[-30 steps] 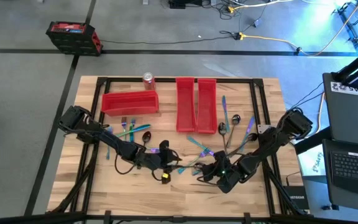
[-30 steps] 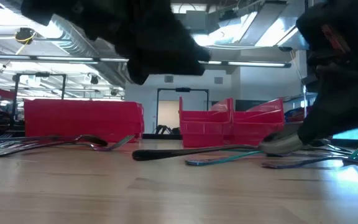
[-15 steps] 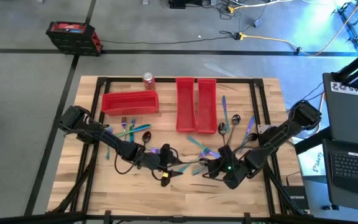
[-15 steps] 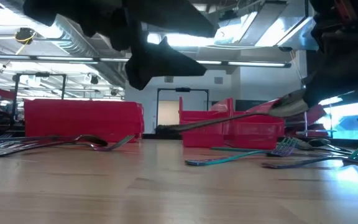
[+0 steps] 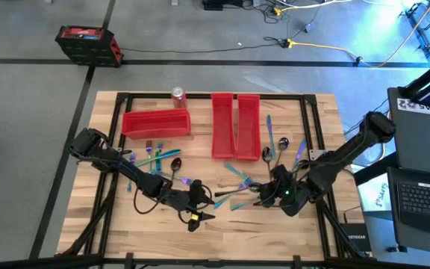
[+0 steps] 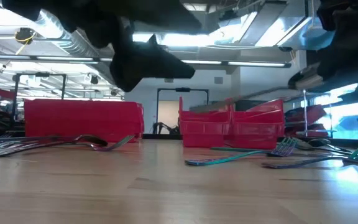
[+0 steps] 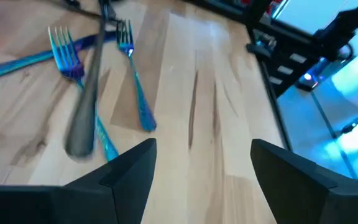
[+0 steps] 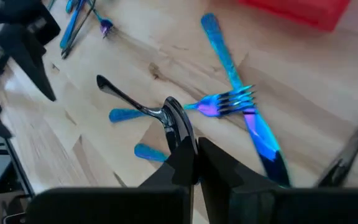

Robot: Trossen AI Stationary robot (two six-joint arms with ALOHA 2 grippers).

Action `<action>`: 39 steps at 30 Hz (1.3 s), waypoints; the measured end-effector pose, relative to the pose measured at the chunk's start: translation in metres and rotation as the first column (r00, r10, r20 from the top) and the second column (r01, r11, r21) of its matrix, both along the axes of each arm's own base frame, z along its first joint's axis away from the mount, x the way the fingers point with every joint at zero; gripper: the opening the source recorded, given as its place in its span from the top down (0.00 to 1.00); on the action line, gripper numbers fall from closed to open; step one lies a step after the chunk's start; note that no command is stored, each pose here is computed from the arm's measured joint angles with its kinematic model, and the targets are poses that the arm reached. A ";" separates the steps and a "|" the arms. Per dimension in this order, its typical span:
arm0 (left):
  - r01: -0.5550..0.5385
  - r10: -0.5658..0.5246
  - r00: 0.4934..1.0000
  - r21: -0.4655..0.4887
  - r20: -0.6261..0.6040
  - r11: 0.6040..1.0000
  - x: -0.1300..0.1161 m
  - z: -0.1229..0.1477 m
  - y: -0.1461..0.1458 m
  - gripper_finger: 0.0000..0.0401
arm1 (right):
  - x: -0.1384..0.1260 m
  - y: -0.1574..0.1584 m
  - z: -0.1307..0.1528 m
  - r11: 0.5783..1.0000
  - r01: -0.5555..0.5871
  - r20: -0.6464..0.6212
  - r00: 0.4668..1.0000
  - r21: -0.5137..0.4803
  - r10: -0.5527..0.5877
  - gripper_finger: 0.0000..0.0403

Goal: Sort silverware
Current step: Put the black spoon into the middle red bin

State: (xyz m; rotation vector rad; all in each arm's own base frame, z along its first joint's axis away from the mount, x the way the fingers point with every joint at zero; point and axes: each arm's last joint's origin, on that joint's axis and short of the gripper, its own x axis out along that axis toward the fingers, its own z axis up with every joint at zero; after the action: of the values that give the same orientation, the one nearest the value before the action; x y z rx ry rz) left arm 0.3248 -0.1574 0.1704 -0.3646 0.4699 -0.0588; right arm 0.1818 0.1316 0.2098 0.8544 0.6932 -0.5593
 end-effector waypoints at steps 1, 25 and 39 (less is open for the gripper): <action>-0.001 0.001 1.000 0.004 -0.007 1.000 0.000 -0.001 0.000 0.38 | -0.001 -0.003 0.003 1.000 -0.004 0.000 1.000 0.000 0.004 1.00; -0.151 0.149 0.988 -0.052 -0.038 0.987 0.006 -0.003 0.020 0.39 | 0.000 -0.010 0.018 0.994 -0.102 0.053 0.993 -0.024 0.103 1.00; -0.276 0.291 0.952 -0.148 0.096 0.950 0.013 0.008 0.023 0.41 | 0.001 -0.011 0.019 0.996 -0.059 0.093 0.993 -0.070 0.066 1.00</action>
State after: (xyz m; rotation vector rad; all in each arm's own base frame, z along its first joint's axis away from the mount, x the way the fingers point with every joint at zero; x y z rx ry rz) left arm 0.3381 -0.1341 0.1787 -0.5547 0.2946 0.1688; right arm 0.1830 0.1208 0.2289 0.7892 0.6089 -0.4797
